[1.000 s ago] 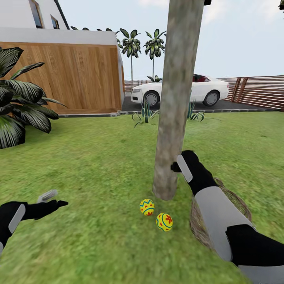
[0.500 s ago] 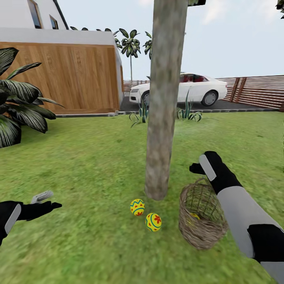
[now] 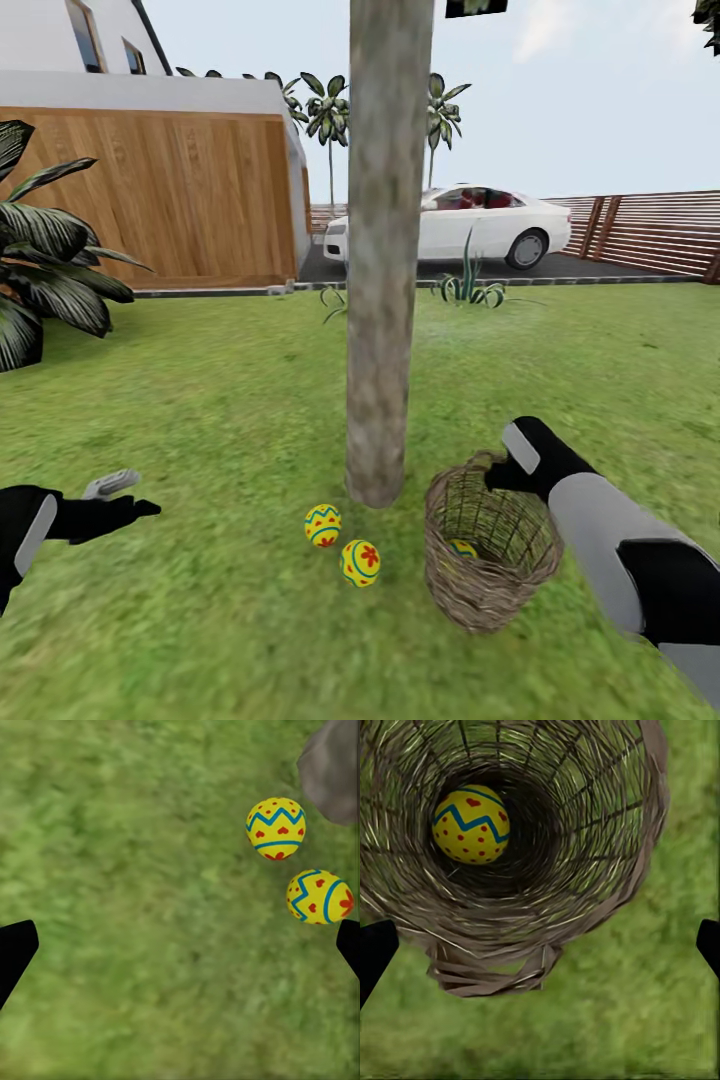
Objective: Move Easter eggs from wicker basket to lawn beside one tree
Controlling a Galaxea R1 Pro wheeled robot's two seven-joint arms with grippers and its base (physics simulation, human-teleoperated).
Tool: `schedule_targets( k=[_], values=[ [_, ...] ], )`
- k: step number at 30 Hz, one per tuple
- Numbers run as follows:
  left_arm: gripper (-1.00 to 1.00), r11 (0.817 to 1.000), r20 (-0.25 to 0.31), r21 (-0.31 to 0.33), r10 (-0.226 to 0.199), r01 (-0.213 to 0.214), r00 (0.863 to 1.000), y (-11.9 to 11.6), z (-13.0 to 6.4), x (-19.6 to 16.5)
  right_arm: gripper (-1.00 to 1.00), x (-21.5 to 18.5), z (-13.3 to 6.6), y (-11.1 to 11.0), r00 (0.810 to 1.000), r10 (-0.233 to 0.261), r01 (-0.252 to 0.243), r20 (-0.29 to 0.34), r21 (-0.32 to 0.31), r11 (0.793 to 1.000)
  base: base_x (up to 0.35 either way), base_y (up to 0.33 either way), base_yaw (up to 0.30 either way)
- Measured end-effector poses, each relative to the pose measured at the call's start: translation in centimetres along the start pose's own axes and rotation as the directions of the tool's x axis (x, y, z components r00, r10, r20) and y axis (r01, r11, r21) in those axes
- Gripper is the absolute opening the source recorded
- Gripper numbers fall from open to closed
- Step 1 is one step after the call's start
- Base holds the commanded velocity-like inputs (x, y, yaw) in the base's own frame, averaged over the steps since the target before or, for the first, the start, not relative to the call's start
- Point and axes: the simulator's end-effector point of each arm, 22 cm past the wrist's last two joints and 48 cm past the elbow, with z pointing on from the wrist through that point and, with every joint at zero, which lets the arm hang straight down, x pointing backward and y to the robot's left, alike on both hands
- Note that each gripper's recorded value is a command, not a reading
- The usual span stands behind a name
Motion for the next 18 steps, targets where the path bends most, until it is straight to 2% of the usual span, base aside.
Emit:
schedule_targets(
  k=[1, 3, 7, 12, 18],
  values=[
    [1.00, 1.000, 0.000, 0.000, 0.000, 0.000, 1.000, 0.0, 0.0, 0.0, 1.00, 0.0, 0.0, 0.1, 1.000, 0.000, 0.000, -0.009, -0.004, 1.000, 0.000, -0.031, 0.000],
    [1.00, 1.000, 0.004, 0.002, 0.001, -0.001, 1.000, -0.1, -0.2, -0.2, 1.00, -0.6, -0.9, 1.1, 0.999, 0.001, -0.004, -0.044, -0.053, 0.999, 0.000, -0.016, 0.000],
    [1.00, 1.000, 0.038, 0.008, 0.021, -0.021, 0.999, -0.8, -0.9, -1.5, 1.00, -1.8, -2.3, 1.7, 0.999, 0.003, -0.007, -0.045, -0.084, 0.996, 0.042, -0.021, 0.000],
    [1.00, 0.999, 0.066, 0.007, 0.038, -0.038, 0.997, -1.2, -1.6, -2.5, 1.00, -2.5, -2.9, 2.4, 0.999, -0.002, -0.001, -0.033, -0.097, 0.995, 0.254, -0.070, 0.000],
    [1.00, 0.999, 0.071, 0.011, 0.036, -0.037, 0.997, -1.3, -1.9, -2.8, 1.00, -2.5, -3.0, 2.9, 1.000, -0.007, 0.003, -0.031, -0.101, 0.995, 0.286, -0.009, 0.000]
  ],
)
